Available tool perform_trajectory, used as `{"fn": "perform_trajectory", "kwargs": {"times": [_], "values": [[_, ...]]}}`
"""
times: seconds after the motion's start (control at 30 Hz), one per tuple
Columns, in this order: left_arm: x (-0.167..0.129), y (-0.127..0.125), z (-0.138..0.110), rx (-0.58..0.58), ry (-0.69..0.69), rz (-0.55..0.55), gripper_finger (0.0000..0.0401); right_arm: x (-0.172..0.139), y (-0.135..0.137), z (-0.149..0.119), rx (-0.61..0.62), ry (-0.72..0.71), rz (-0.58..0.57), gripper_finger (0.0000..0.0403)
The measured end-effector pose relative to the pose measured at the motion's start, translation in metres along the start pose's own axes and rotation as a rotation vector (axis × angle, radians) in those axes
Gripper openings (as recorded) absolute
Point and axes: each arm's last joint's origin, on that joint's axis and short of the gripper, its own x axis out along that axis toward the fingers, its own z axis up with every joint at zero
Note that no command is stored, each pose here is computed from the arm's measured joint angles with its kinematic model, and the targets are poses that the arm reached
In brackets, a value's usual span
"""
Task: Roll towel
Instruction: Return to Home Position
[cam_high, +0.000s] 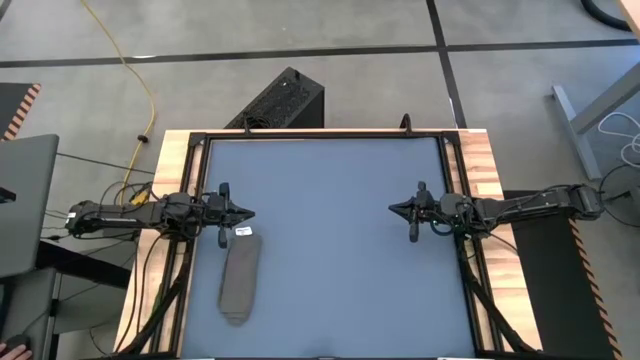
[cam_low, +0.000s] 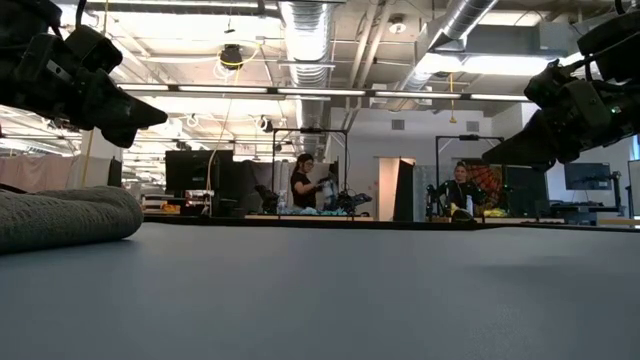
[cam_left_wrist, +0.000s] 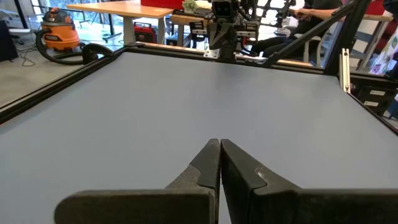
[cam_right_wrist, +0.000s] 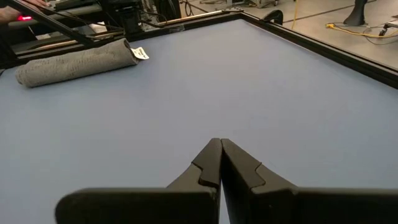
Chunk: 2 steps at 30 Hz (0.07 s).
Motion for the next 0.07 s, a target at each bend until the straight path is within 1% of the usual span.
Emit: {"fn": "perform_trajectory", "kwargs": {"times": [0.07], "values": [[0.0000, 0.0000, 0.0000, 0.000, 0.000, 0.000, 0.0000, 0.0000, 0.0000, 0.0000, 0.000, 0.000, 0.000, 0.0033]]}}
